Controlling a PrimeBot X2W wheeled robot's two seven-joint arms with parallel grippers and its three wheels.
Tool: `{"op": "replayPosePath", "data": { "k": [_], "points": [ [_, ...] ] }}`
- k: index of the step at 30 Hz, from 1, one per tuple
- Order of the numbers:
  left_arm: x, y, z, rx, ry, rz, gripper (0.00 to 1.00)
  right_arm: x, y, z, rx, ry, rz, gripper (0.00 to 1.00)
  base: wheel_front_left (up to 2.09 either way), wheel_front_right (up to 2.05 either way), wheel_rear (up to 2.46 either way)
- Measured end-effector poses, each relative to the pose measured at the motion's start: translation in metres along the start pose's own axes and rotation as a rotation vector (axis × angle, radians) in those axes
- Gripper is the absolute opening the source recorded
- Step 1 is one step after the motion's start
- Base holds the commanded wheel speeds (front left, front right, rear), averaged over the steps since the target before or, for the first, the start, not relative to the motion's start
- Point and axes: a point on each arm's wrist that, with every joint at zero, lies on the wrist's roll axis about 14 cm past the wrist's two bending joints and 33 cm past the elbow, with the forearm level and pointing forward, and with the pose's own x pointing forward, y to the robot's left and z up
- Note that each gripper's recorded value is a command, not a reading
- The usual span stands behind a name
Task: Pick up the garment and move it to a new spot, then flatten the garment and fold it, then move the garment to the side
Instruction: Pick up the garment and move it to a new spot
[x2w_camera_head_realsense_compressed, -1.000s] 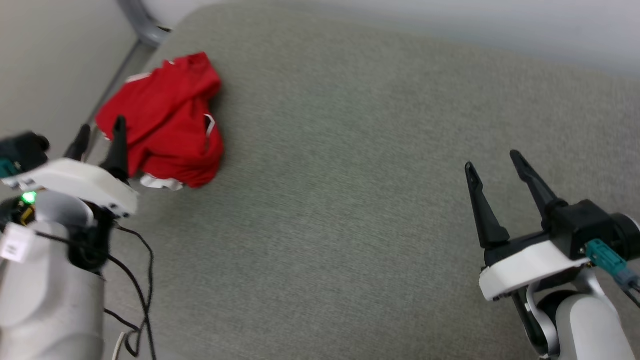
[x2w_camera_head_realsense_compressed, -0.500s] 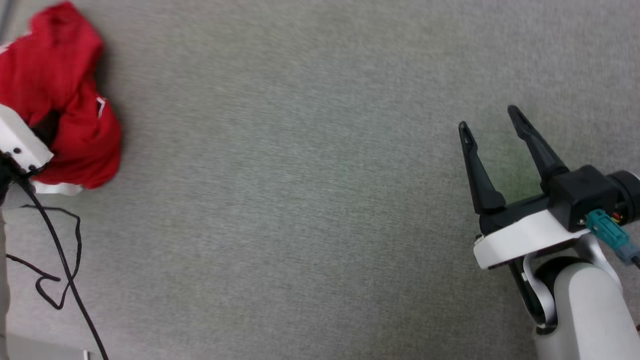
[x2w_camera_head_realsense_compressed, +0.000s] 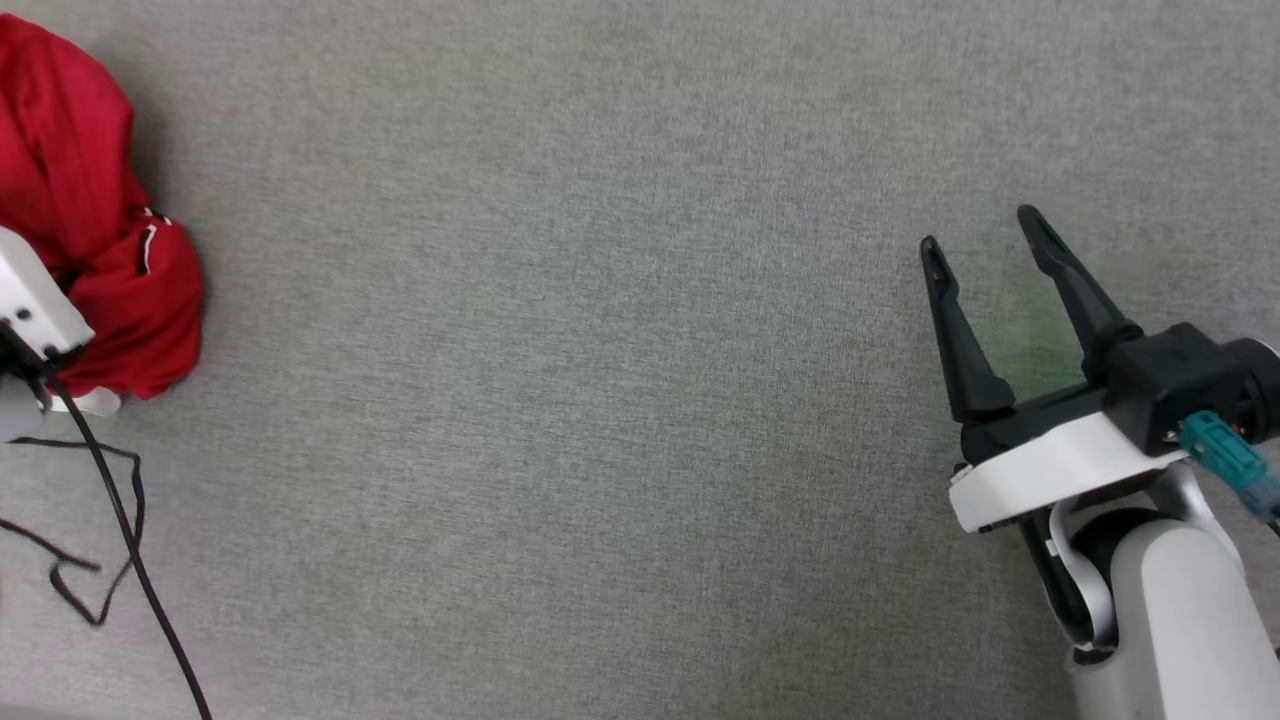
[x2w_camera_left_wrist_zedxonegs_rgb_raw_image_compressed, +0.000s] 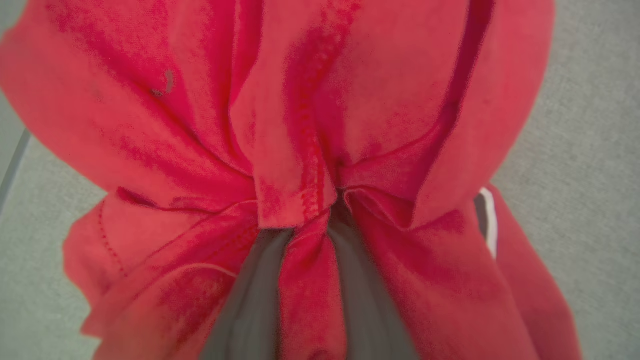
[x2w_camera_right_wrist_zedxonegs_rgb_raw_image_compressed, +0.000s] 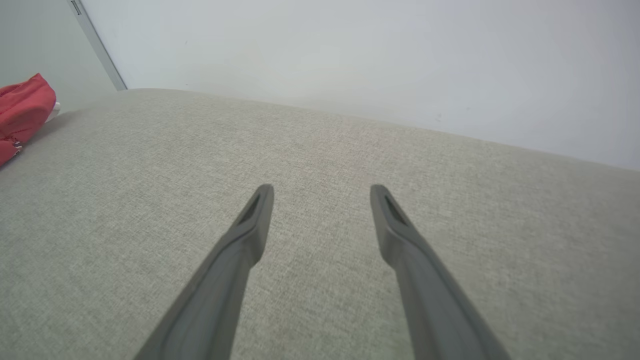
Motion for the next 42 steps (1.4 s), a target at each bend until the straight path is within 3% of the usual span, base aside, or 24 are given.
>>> {"op": "replayPosePath", "data": {
  "k": [13, 23, 28, 31, 42],
  "points": [
    [-0.092, 0.02, 0.081, -0.001, -0.648, 0.03, 0.0, -0.029, 0.0, 0.05, 0.051, -0.115, -0.028, 1.0, 0.0, 0.0, 0.0],
    [-0.184, -0.009, 0.098, 0.034, -1.06, -0.082, 0.0, -0.077, -0.003, 0.083, 0.059, -0.183, -0.077, 1.0, 0.0, 0.0, 0.0],
    [-0.206, -0.051, 0.095, 0.062, -1.157, -0.199, 0.0, -0.097, -0.009, 0.098, 0.034, -0.215, -0.111, 1.0, 0.0, 0.0, 0.0],
    [-0.206, -0.093, 0.085, 0.1, -1.151, -0.302, 0.0, -0.11, -0.02, 0.103, 0.006, -0.226, -0.151, 1.0, 0.0, 0.0, 0.0],
    [-0.189, -0.263, -0.005, 0.351, -0.91, -0.716, 0.0, -0.156, -0.06, 0.104, -0.007, -0.218, -0.304, 1.0, 0.0, 0.0, 0.0]
  ]
}}
